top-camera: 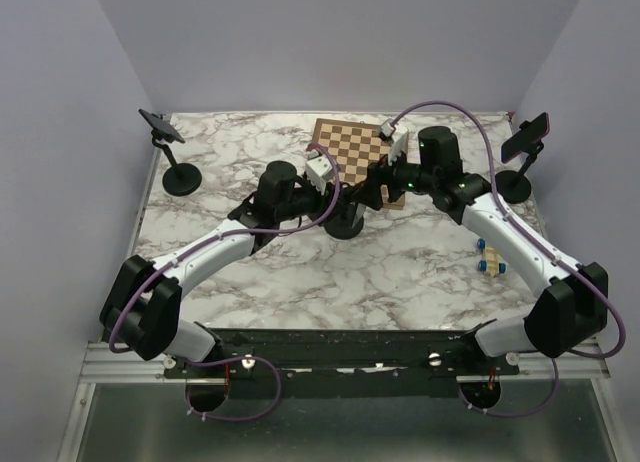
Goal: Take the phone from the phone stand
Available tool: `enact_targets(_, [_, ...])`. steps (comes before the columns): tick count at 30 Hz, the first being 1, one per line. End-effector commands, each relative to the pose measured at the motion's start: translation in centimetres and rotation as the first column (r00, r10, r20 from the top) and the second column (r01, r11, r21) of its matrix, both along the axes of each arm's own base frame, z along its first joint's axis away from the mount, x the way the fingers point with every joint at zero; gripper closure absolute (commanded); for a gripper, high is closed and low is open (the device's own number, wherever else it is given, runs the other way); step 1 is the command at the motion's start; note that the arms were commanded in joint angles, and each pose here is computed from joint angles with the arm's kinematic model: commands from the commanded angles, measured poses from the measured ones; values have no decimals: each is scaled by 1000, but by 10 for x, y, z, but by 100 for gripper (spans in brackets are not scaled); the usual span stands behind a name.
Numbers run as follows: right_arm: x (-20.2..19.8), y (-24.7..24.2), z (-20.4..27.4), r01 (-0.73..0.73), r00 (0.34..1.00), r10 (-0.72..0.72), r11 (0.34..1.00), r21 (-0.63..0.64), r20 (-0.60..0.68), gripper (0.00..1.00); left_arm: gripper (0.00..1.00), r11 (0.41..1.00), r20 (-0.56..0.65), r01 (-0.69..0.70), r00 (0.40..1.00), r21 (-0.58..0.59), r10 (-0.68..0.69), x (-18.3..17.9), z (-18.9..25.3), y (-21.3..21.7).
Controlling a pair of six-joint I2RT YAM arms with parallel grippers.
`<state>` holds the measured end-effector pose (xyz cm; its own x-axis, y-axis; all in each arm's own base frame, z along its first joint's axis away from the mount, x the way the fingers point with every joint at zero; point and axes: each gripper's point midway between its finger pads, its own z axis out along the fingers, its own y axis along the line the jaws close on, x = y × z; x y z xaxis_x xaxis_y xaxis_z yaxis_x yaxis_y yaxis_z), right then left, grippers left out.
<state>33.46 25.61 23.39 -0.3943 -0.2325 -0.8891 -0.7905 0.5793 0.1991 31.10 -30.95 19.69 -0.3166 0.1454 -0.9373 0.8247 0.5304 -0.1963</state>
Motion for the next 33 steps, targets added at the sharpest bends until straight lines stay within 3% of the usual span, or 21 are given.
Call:
enact_targets(1, [-10,-12,42,2,999,-4,999,53,46,99,100,990,-100,-64,992,123,76,1,-42,26])
enact_targets(4, [-18,-10,47,-11,999,9,997,81,34,99,100,990,-96,-59,993,127,72,0,-41,24])
enact_targets(6, [-18,-15,51,53,998,-54,994,99,10,99,100,989,-93,-66,993,134,79,2,-41,25])
enact_targets(11, [15,-62,47,420,907,-420,907,2,-23,99,98,980,-108,-85,989,179,106,3,-41,25])
enact_targets(14, [20,-74,45,495,867,-496,868,-35,-41,99,62,978,-91,-106,988,181,124,2,-36,26])
enact_targets(20, [15,-72,55,506,858,-506,862,-26,-89,99,17,982,-51,-132,989,135,140,-4,-7,30])
enact_targets(23, [14,-68,58,500,857,-500,865,-33,-126,99,3,987,-23,-133,991,89,135,-10,15,32])
enact_targets(29, [4,-54,78,470,866,-461,882,3,-191,99,3,998,85,-54,995,-41,58,-37,75,33])
enact_targets(33, [-6,-28,98,419,890,-398,906,58,-221,99,21,988,167,35,986,-148,-10,-61,111,31])
